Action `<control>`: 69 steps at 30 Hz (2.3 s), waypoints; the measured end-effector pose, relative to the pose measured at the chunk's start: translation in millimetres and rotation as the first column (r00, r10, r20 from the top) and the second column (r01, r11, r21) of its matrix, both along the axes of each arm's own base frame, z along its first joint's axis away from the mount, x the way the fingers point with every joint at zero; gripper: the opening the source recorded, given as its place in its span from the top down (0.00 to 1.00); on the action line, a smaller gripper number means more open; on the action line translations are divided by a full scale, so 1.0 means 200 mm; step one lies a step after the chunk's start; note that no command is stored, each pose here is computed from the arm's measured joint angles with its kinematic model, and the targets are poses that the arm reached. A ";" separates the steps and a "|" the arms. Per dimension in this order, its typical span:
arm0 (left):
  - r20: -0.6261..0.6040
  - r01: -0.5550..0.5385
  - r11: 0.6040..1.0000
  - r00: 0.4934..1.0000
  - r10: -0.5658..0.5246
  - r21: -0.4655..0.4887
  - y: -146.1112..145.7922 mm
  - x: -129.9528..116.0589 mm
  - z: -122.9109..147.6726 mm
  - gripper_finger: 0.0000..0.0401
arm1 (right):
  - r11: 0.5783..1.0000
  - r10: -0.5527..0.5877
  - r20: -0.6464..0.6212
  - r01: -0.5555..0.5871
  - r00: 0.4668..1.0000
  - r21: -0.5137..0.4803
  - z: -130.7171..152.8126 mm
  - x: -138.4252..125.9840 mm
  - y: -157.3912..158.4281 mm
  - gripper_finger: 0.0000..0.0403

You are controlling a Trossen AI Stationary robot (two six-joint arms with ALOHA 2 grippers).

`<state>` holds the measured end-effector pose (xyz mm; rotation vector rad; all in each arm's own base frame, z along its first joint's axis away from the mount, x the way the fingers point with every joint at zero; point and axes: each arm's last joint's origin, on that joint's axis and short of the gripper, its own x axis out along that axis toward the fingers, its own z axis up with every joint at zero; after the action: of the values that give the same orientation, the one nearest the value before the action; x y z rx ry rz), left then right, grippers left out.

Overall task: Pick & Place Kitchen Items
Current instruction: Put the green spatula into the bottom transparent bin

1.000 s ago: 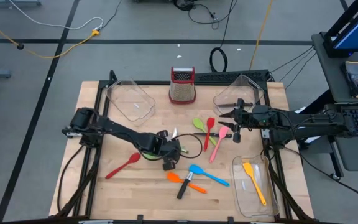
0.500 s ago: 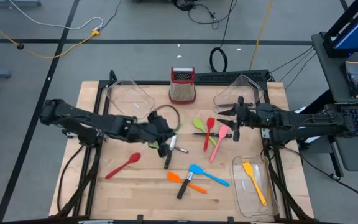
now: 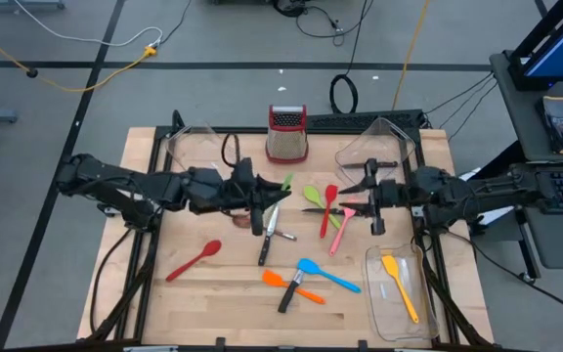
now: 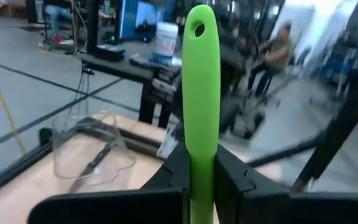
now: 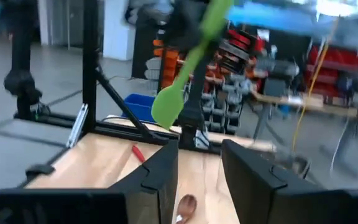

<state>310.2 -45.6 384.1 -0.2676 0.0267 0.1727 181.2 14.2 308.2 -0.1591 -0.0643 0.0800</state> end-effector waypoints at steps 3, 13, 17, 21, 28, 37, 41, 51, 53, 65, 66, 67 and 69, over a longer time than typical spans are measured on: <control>0.063 -0.024 0.995 0.998 0.030 -0.102 0.04 0.01 0.02 0.94 | 0.995 -0.025 0.008 0.025 1.000 -0.097 -0.02 0.04 0.04 0.71; 0.087 0.045 0.871 0.996 -0.003 -0.490 0.19 0.04 -0.01 0.94 | 0.860 -0.220 0.100 0.241 0.970 -0.449 -0.05 0.15 0.16 0.71; 0.059 0.038 0.784 0.998 -0.002 -0.620 0.23 0.05 -0.03 0.94 | 0.754 -0.295 0.131 0.315 0.946 -0.577 -0.07 0.18 0.20 0.71; 0.020 0.011 0.699 1.000 0.005 -0.715 0.26 0.05 -0.06 0.94 | 0.632 -0.350 0.144 0.346 0.926 -0.694 -0.09 0.21 0.22 0.71; -0.026 -0.009 0.577 0.999 -0.020 -0.817 0.28 0.13 -0.15 0.94 | 0.408 -0.417 0.183 0.363 0.890 -0.838 -0.12 0.26 0.26 0.71; -0.028 0.022 0.460 0.994 -0.101 -0.887 0.31 0.28 -0.30 0.94 | 0.204 -0.422 0.195 0.302 0.886 -0.931 -0.08 0.38 0.31 0.71; -0.033 0.025 0.419 0.991 -0.132 -0.908 0.34 0.33 -0.36 0.94 | 0.153 -0.418 0.189 0.274 0.889 -0.950 -0.09 0.42 0.32 0.71; -0.010 0.060 0.364 0.982 -0.189 -0.929 0.45 0.36 -0.41 0.94 | 0.119 -0.434 0.147 0.218 0.889 -0.969 -0.12 0.44 0.33 0.71; -0.009 0.068 0.356 0.977 -0.212 -0.932 0.47 0.36 -0.41 0.94 | 0.114 -0.449 0.139 0.211 0.882 -0.971 -0.13 0.43 0.33 0.71; -0.026 0.054 0.323 0.971 -0.238 -0.945 0.48 0.36 -0.42 0.94 | 0.119 -0.452 0.091 0.161 0.887 -0.980 -0.16 0.44 0.33 0.71; -0.028 0.054 0.322 0.969 -0.244 -0.945 0.47 0.36 -0.43 0.94 | 0.121 -0.456 0.091 0.162 0.885 -0.979 -0.16 0.44 0.32 0.71; -0.032 0.052 0.321 0.968 -0.249 -0.946 0.46 0.37 -0.43 0.94 | 0.122 -0.460 0.090 0.164 0.883 -0.979 -0.16 0.44 0.32 0.71; -0.042 0.042 0.322 0.968 -0.247 -0.946 0.45 0.38 -0.45 0.94 | 0.119 -0.466 0.084 0.157 0.881 -0.980 -0.17 0.44 0.30 0.71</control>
<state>385.9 43.9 293.2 -1.4700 0.3534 -0.0318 269.8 74.9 275.2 -1.5320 0.3135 -0.3360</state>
